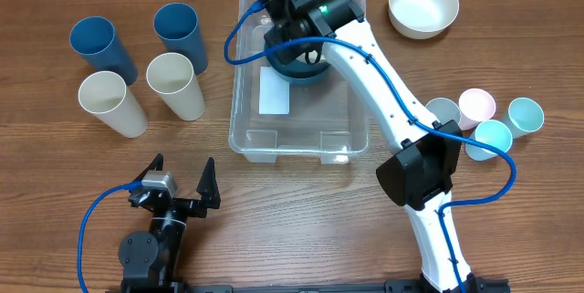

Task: Pack container
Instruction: 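Carry the cream bowl into the bin and nest it in the blue bowl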

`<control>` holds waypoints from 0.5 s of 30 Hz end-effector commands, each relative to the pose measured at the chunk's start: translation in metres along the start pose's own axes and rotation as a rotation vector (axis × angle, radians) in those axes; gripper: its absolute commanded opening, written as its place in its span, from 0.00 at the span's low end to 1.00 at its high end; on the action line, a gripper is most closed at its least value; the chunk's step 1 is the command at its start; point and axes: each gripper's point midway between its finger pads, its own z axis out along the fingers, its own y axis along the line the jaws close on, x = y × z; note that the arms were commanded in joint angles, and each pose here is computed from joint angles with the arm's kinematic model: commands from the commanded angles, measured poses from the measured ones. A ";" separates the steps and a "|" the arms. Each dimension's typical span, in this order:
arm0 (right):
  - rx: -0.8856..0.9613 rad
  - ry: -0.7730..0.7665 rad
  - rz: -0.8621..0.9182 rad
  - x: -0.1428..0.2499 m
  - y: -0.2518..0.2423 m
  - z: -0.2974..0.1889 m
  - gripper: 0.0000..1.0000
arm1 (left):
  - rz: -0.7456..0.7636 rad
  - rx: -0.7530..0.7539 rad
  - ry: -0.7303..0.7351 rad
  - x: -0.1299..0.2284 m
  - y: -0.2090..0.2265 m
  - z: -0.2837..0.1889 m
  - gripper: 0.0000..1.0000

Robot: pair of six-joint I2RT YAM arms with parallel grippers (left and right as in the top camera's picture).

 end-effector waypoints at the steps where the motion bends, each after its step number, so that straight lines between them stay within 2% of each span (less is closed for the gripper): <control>1: -0.008 -0.061 -0.042 -0.015 0.007 -0.009 0.04 | 0.021 -0.001 -0.004 0.000 0.000 0.000 1.00; 10: -0.045 -0.035 -0.041 -0.004 0.014 0.012 0.04 | 0.021 -0.001 -0.004 0.000 0.000 0.000 1.00; 11: -0.045 -0.035 -0.041 -0.004 0.014 0.013 0.08 | 0.021 -0.001 -0.004 0.000 0.000 0.000 1.00; 13: -0.044 -0.039 -0.042 -0.005 0.014 0.013 0.60 | 0.021 -0.001 -0.004 0.000 0.000 0.000 1.00; 14: -0.044 -0.038 -0.041 -0.005 0.014 0.013 0.71 | 0.021 -0.001 -0.004 0.000 0.000 0.000 1.00; 15: -0.044 -0.038 -0.041 -0.005 0.014 0.013 0.76 | 0.021 -0.001 -0.004 0.000 0.000 0.000 1.00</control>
